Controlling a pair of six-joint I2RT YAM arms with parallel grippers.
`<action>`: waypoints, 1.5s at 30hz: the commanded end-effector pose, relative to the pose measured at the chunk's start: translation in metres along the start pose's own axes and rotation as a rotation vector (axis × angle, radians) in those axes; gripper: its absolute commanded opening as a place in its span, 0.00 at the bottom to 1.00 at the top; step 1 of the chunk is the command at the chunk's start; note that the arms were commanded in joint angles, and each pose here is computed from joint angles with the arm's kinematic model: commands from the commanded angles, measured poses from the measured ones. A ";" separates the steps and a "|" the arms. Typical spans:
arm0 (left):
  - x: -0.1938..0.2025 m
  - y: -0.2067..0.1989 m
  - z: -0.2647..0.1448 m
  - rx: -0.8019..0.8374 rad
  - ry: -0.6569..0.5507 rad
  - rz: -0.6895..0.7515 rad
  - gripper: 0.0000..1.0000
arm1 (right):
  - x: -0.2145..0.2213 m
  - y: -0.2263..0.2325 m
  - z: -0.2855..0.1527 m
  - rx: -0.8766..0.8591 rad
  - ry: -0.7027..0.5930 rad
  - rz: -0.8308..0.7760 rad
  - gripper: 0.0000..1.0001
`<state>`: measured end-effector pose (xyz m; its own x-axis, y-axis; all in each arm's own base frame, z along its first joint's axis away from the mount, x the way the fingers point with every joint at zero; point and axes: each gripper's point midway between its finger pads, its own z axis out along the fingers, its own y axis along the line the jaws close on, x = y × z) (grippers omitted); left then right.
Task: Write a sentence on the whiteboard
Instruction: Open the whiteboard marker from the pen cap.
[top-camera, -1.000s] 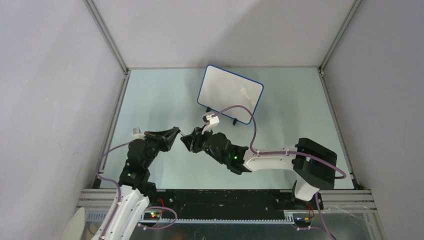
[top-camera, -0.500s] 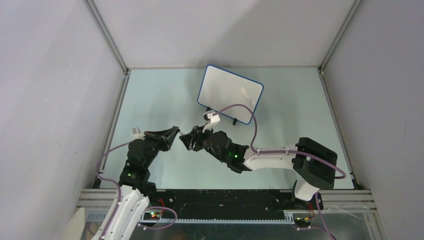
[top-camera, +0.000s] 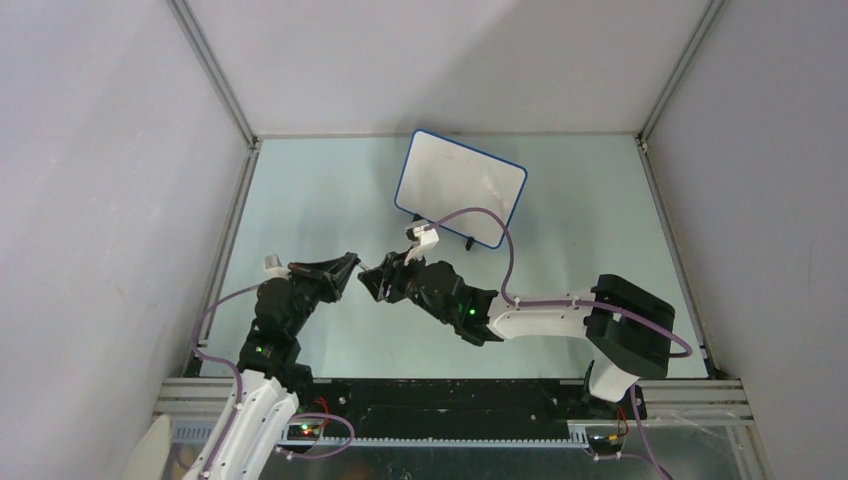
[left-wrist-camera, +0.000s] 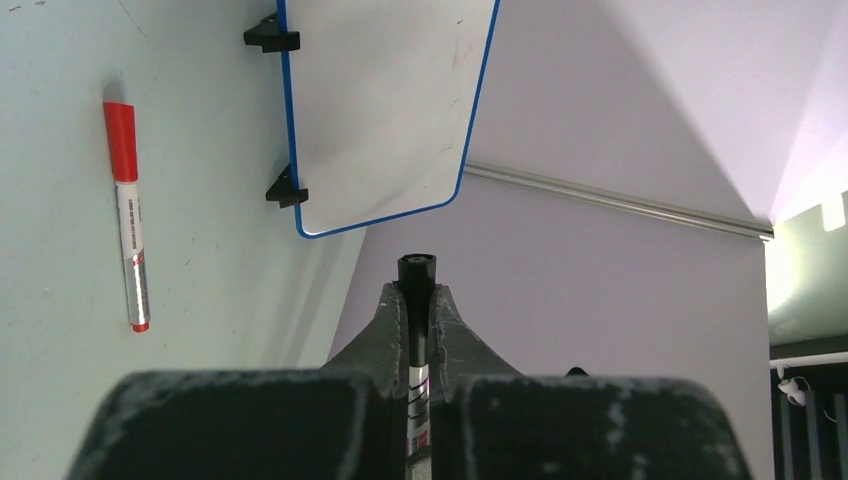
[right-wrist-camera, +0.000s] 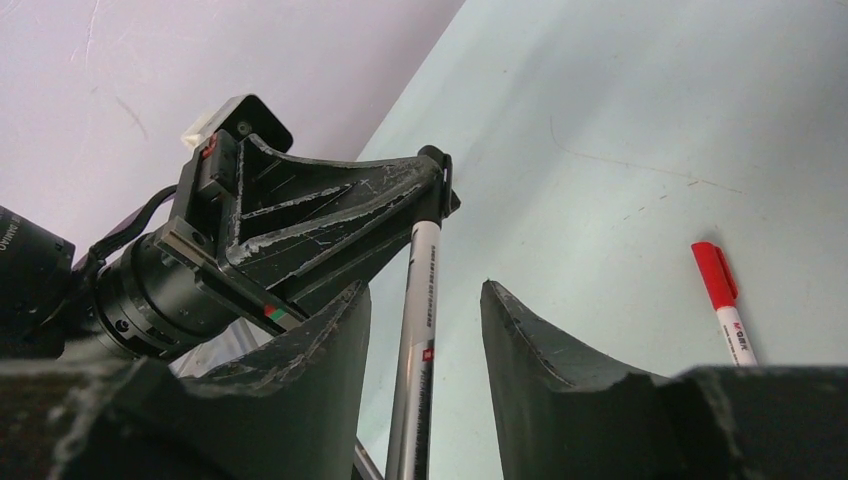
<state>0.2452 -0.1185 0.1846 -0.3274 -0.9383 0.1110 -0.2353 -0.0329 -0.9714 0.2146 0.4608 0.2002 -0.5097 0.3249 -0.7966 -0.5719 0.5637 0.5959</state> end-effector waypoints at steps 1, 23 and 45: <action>0.002 0.003 0.002 0.002 0.012 0.006 0.00 | -0.024 0.019 0.004 -0.050 -0.059 0.032 0.50; -0.001 0.008 0.004 -0.008 0.002 0.007 0.00 | -0.024 0.020 0.004 -0.057 -0.052 0.050 0.41; -0.020 0.020 0.007 -0.022 -0.080 -0.044 0.00 | -0.028 0.018 -0.011 -0.062 -0.031 0.025 0.00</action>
<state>0.2471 -0.1160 0.1715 -0.3091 -0.9438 0.1170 -0.2521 -0.0373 -0.9670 0.2167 0.4583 0.1926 -0.5397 0.3095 -0.7829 -0.5558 0.5675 0.6075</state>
